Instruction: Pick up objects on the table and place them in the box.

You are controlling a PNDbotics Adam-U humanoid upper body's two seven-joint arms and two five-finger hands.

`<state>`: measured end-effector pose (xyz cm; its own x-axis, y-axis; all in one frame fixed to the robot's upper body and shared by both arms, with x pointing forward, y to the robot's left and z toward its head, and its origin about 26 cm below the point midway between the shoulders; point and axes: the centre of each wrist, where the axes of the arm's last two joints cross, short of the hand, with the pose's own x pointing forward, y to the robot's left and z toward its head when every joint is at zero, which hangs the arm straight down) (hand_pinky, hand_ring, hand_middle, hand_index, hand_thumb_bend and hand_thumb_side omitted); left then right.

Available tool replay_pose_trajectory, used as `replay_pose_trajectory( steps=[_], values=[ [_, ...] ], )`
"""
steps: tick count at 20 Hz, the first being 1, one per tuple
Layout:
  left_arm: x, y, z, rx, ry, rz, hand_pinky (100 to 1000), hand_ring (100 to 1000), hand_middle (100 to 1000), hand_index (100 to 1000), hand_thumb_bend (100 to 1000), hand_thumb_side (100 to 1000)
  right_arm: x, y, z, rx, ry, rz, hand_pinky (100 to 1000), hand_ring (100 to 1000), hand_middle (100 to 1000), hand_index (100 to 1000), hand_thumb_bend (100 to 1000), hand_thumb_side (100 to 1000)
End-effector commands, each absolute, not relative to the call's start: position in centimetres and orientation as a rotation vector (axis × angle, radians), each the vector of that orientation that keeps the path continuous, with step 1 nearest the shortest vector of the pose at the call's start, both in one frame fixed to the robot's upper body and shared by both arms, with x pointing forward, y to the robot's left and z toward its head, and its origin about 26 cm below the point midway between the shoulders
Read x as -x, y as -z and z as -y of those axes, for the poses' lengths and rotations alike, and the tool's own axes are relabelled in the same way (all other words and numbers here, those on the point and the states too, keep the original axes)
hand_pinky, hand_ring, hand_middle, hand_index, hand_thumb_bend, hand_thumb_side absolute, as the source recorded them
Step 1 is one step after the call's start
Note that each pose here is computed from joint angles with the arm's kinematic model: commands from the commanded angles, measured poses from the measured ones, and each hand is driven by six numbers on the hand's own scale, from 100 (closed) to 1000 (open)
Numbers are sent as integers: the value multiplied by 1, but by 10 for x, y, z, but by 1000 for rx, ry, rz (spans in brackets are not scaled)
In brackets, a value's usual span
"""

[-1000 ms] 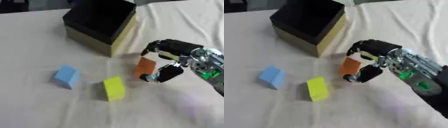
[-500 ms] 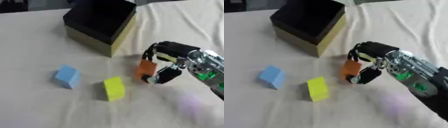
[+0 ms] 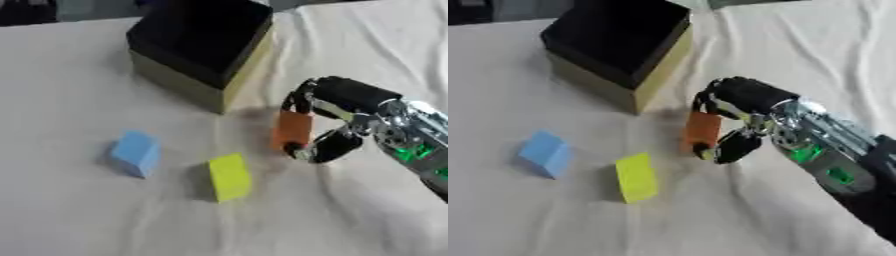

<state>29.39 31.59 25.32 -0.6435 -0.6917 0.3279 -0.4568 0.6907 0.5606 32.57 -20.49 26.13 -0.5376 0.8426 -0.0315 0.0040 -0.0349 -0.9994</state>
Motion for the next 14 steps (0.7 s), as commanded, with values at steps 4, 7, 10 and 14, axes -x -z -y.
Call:
replay_pose_trajectory(
  steps=[4,7,10,14],
  values=[
    [-291,-262,-317,-902,622,2396,704,748,768,895,423,1000,-300,-314,206,945,-1565,1753,775,640,485,647,136,316],
    [-291,-264,-317,-904,626,2400,704,748,768,894,423,1000,-296,-333,204,936,-1538,1816,784,643,487,650,111,317],
    [-291,-265,-316,-900,634,2410,704,748,768,894,421,1000,-298,-352,200,905,-1510,1851,802,644,486,651,100,311],
    [-291,-267,-315,-893,648,2418,704,747,768,893,417,1000,-319,-374,192,907,-1455,1886,807,643,485,650,100,310]
  ],
)
